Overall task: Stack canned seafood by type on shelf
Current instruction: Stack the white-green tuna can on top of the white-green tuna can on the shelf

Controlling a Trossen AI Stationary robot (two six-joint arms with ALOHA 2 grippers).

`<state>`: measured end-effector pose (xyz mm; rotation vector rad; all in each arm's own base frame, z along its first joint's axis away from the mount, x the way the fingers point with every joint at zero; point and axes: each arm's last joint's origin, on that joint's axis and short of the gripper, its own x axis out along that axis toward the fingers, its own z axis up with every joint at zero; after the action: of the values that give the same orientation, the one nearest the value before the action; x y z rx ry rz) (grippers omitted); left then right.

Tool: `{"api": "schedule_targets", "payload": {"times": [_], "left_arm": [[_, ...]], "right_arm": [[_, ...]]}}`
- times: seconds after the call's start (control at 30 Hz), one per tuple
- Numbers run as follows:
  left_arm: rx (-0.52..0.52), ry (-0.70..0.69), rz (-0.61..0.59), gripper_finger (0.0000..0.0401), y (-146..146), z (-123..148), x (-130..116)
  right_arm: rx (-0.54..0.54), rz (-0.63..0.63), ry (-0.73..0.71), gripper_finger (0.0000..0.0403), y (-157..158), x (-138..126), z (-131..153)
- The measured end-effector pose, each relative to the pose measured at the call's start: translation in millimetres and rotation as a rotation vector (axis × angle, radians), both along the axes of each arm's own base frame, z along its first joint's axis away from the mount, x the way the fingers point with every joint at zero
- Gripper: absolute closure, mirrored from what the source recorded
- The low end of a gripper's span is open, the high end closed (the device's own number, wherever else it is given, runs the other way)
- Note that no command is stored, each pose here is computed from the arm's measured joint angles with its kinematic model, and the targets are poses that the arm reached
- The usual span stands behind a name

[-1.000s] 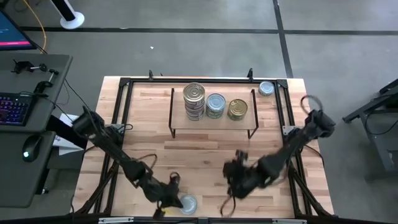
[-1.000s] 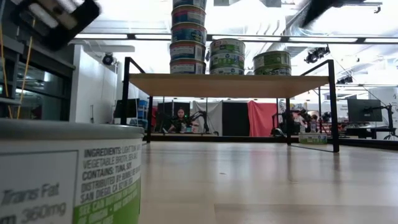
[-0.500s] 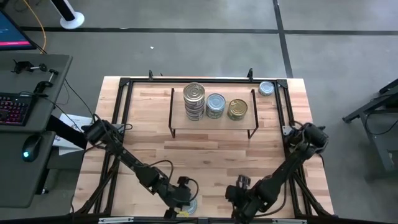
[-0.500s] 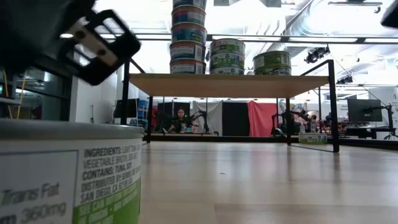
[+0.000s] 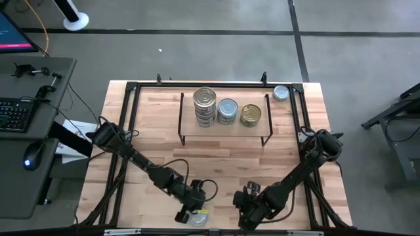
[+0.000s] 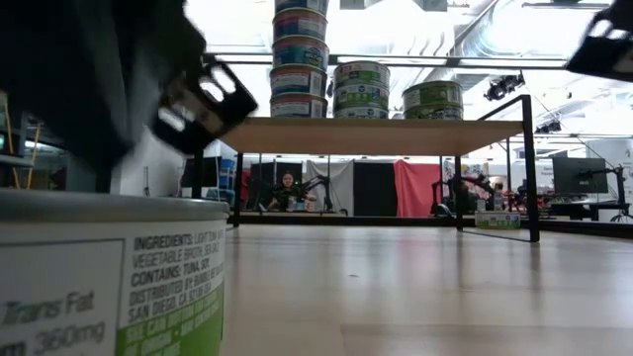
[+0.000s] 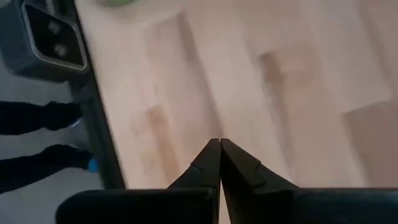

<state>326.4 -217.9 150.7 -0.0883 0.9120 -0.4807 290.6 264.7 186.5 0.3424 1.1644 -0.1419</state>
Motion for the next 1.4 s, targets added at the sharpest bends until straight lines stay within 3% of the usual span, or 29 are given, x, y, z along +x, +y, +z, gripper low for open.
{"api": "schedule_targets", "payload": {"times": [0.1,0.23,0.3,0.4,0.7,0.97,1.4], "left_arm": [[-0.006,-0.048,-0.045,0.0401,-5,16,-6],[0.058,-0.068,-0.097,0.0401,-15,19,-17],[0.087,-0.061,-0.109,0.0401,-19,16,-22],[0.121,-0.091,-0.088,0.0401,-24,15,-25],[0.141,-0.104,-0.031,0.0401,-27,0,-19],[0.157,-0.085,-0.014,0.0401,-23,-11,-13],[0.283,-0.175,0.166,0.0401,47,-18,37]], "right_arm": [[0.025,0.034,-0.019,0.0403,-1,3,-2],[0.341,0.165,-0.051,0.0403,2,4,-28],[0.468,0.147,-0.072,0.0403,-3,-1,-41],[0.549,0.054,-0.127,0.0403,-15,-8,-45],[0.493,-0.101,-0.339,0.0403,-49,-21,-12],[0.374,-0.144,-0.394,0.0403,-72,-31,14],[0.159,-0.246,-0.408,0.0403,-98,-50,34]]}}
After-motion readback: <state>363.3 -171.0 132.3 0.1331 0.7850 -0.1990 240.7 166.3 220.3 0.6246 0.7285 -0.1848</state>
